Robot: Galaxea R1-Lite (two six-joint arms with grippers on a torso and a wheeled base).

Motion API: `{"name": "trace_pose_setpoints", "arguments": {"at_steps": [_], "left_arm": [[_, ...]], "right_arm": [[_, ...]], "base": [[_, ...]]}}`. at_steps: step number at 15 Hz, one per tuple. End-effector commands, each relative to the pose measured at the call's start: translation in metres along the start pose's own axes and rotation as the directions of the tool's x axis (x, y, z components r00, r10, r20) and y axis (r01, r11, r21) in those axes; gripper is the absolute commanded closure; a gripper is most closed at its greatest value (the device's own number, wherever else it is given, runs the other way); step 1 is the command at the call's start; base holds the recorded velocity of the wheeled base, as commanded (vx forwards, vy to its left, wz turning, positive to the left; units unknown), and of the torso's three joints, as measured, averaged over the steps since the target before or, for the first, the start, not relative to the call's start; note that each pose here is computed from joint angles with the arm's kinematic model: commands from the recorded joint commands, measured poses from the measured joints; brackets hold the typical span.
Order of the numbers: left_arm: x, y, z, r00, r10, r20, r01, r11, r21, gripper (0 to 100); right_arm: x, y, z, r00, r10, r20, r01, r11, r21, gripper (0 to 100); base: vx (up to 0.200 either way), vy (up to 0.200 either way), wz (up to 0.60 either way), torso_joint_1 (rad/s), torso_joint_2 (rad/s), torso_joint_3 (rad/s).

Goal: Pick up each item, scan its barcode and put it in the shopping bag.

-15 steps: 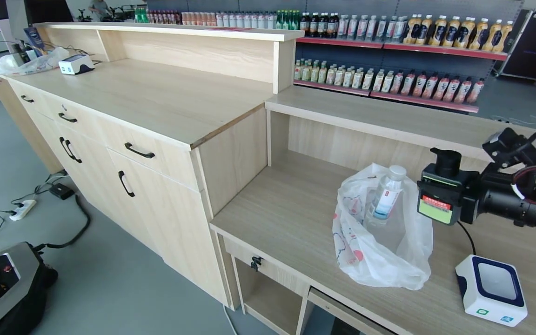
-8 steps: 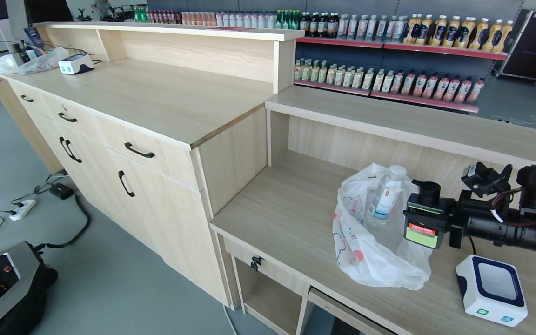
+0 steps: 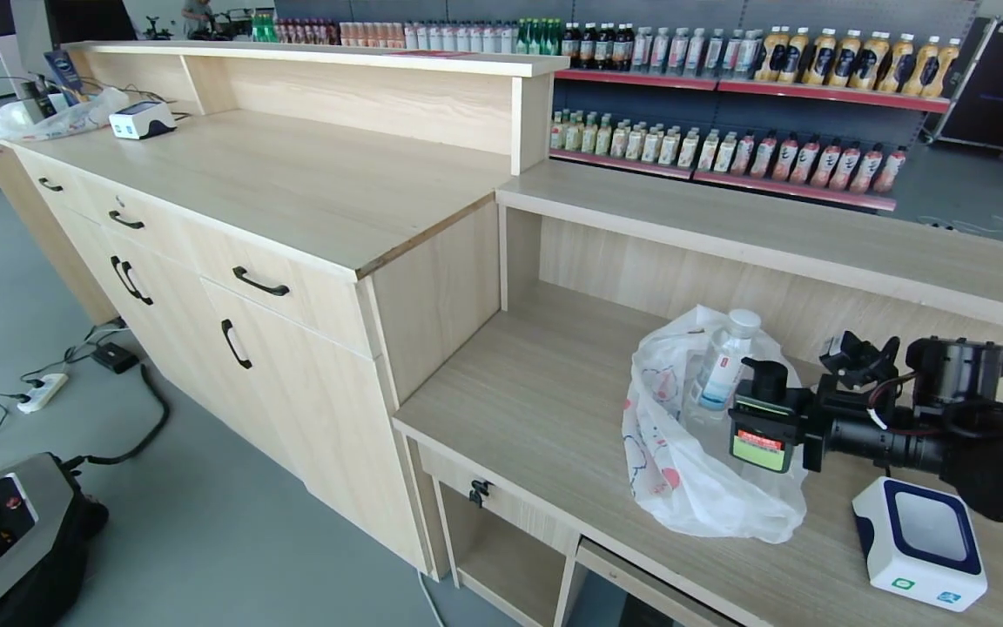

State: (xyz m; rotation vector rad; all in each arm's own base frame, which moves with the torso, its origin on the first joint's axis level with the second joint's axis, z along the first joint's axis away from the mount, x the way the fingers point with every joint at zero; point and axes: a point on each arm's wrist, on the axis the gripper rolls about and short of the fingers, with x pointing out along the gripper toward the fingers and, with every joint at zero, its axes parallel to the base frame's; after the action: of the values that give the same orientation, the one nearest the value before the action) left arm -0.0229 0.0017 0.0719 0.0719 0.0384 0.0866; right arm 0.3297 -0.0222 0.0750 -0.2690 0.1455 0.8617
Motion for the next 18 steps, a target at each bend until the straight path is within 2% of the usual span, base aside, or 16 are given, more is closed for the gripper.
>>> {"name": "trace_pose_setpoints", "arguments": {"at_steps": [1,5,12,18], "left_arm": [[0.0,0.0,0.0,1.0,0.0,0.0,0.0,1.0,0.0,0],[0.0,0.0,0.0,1.0,0.001,0.0,-0.001,1.0,0.0,0],[0.0,0.0,0.0,1.0,0.001,0.0,-0.001,1.0,0.0,0],[0.0,0.0,0.0,1.0,0.001,0.0,-0.001,1.0,0.0,0]], "right_arm": [[0.013,-0.005,-0.023,0.999,0.019,-0.025,-0.018,0.999,0.027,100],[0.023,-0.009,-0.037,0.999,0.025,-0.025,-0.025,1.0,0.01,100],[0.044,-0.01,-0.039,0.998,0.056,0.0,-0.056,0.998,-0.021,100],[0.054,-0.012,-0.053,0.998,0.069,-0.008,-0.069,0.998,-0.008,100]], "base": [[0.0,0.0,0.0,0.0,0.0,0.0],[0.0,0.0,0.0,0.0,0.0,0.0],[0.0,0.0,0.0,0.0,0.0,0.0],[0.0,0.0,0.0,0.0,0.0,0.0]]}}
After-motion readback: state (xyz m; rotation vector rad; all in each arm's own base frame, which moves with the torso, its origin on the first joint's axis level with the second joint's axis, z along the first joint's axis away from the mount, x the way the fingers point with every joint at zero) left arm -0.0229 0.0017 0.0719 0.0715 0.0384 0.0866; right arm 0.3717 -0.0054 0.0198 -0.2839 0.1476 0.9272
